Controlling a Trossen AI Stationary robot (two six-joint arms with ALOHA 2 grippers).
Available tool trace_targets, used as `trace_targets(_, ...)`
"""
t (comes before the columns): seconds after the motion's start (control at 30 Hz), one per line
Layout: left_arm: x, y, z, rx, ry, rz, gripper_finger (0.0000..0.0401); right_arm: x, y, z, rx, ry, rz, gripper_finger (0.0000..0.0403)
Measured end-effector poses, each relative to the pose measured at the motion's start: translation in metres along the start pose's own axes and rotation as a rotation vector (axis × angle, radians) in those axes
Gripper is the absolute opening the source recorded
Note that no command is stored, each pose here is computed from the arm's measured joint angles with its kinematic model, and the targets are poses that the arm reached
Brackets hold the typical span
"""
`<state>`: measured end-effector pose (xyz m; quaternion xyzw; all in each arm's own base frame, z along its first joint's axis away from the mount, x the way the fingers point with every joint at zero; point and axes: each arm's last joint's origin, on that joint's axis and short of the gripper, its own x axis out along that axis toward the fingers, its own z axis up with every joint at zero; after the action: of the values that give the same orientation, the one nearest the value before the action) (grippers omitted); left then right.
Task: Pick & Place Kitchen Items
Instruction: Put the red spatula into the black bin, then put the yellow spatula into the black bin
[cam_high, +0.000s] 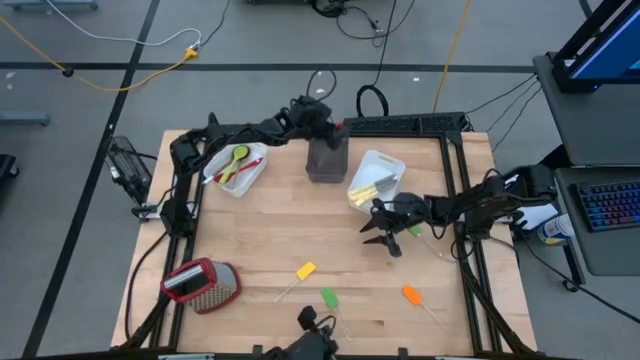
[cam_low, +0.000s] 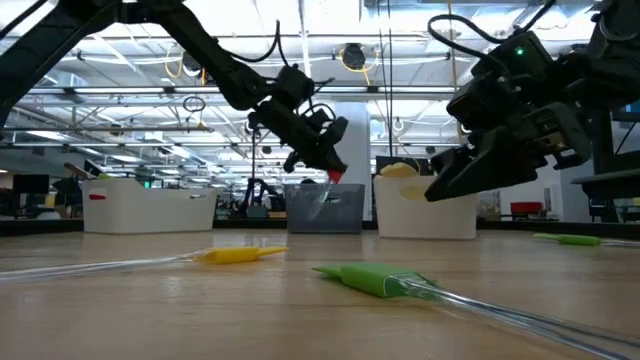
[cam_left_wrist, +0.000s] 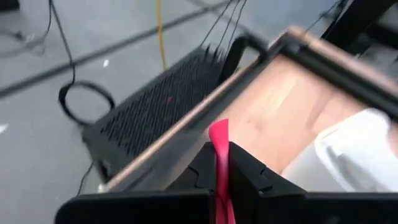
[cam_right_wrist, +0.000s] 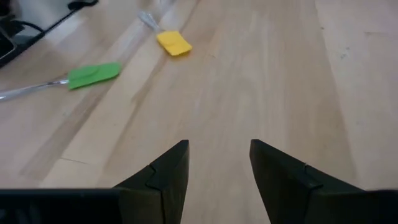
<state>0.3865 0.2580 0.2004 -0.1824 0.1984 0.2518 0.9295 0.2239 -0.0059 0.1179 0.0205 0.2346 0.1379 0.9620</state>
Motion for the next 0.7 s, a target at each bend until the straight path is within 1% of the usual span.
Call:
trace_targets(0.1,0.000,0.001,-0.005,0.004,0.049,0.035,0.0006,0.000,0.004,0.000,-0.012,-0.013,0.014,0.0164)
trace_targets(0.17,0.000,0.002,-0.008,0.016,0.075,0.056,0.0008,0.001,0.005,0.000,-0.015,-0.014,0.019,0.0164)
trace_targets(0.37,-0.001,0.005,-0.014,0.067,0.141,0.111,0.0041,0.001,0.007,0.001,-0.023,-0.021,0.027,0.0164)
trace_targets(0.57,-0.001,0.005,-0.015,0.075,0.146,0.115,0.0065,0.001,0.007,0.005,-0.038,-0.061,0.024,0.0164)
trace_targets(0.7,-0.001,0.005,-0.015,0.075,0.146,0.116,0.0090,0.001,0.007,0.006,-0.050,-0.074,0.023,0.0164)
